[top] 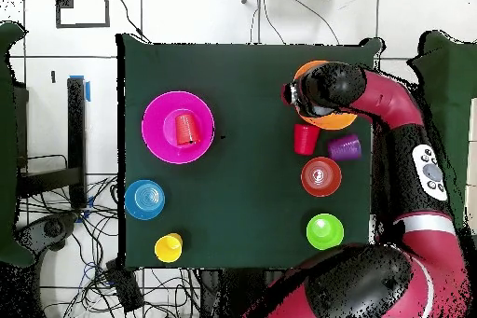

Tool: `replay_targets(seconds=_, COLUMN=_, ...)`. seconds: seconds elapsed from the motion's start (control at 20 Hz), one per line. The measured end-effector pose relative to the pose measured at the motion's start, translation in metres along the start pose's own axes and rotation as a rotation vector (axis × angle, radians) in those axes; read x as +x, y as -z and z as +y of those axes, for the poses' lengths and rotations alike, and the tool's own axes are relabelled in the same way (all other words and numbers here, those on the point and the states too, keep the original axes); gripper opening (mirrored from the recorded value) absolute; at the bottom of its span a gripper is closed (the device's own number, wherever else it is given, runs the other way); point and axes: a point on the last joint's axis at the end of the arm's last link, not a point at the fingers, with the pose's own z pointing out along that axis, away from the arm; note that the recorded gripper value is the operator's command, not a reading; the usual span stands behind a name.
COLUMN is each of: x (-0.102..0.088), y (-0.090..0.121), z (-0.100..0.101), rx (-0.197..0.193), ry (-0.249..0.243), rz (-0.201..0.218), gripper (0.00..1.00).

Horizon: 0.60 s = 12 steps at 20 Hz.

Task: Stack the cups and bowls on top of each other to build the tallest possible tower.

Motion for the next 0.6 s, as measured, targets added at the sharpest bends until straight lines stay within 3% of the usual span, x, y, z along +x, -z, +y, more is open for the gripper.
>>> replay_targets(seconds=0.3, x=-0.01, y=0.005, z=-0.004, rx=0.052, ry=0.027, rz=-0.041, gripper=0.0)
replay_targets(seconds=0.6, x=-0.016, y=0.015, z=-0.007, rx=0.069, ry=0.03, rz=-0.056, gripper=0.0)
